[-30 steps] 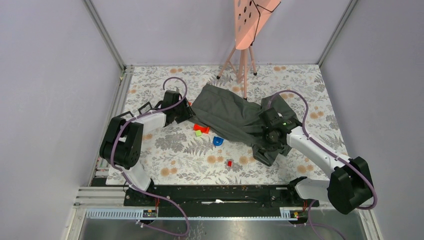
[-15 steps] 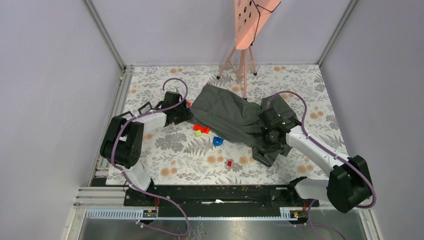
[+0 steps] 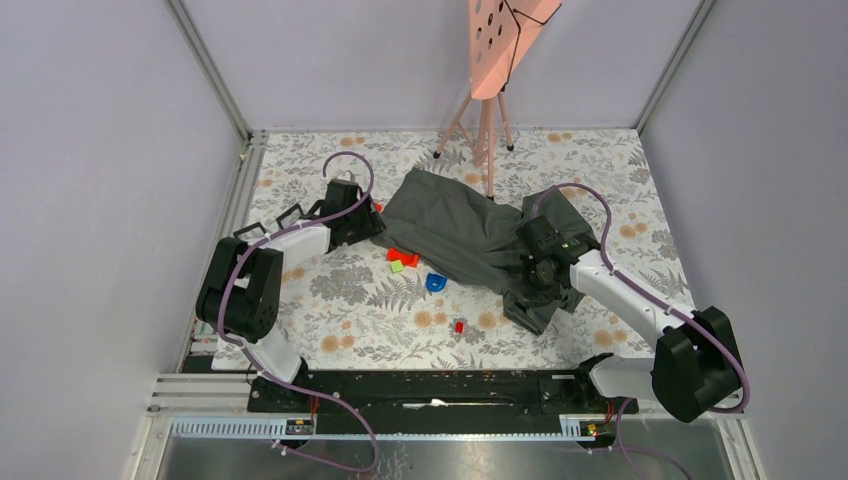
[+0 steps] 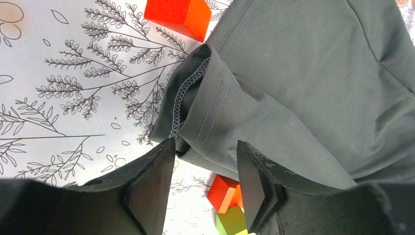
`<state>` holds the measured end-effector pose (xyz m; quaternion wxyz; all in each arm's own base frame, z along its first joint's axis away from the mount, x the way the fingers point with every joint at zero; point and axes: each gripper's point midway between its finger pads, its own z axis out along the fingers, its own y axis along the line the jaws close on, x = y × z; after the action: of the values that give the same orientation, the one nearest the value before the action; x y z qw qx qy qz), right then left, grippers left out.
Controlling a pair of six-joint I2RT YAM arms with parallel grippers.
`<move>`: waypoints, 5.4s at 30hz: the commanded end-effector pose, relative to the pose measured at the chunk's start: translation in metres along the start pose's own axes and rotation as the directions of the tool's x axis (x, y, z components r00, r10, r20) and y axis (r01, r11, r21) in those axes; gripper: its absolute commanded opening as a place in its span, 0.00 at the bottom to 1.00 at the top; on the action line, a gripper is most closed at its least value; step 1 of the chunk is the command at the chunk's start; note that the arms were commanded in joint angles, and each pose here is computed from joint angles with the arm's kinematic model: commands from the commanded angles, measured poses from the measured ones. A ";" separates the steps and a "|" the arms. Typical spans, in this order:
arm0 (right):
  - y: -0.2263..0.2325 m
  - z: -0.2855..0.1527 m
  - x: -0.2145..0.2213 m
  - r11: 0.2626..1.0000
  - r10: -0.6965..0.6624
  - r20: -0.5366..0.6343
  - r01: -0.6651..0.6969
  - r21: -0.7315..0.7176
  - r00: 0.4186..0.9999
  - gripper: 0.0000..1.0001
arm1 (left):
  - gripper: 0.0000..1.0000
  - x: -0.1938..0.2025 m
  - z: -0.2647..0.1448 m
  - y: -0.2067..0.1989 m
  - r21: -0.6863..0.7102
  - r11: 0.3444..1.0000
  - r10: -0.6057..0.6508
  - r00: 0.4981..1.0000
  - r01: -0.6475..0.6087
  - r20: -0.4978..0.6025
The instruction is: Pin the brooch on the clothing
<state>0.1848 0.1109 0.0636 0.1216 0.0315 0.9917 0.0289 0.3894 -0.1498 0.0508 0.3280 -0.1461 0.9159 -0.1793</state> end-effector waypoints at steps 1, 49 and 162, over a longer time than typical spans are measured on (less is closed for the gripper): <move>0.006 -0.003 -0.001 1.000 -0.020 -0.005 0.020 -0.019 1.000 0.00 | 0.51 -0.033 -0.012 -0.015 0.037 0.999 0.012 0.994 -0.016 0.108; 0.018 -0.058 0.125 0.970 -0.094 -0.349 0.007 -0.242 0.932 0.62 | 0.57 0.064 -0.200 0.030 0.059 0.995 -0.078 0.997 0.077 0.025; -0.137 0.041 -0.123 0.874 0.483 0.025 -0.483 0.058 0.875 0.70 | 0.87 -0.002 0.078 -0.094 0.204 0.964 0.194 0.974 -0.168 -0.114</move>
<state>0.2927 -0.0294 0.0299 0.0904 0.2949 0.9511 0.0188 0.4501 -0.2610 0.0415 0.2864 -0.0288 0.9186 -0.2708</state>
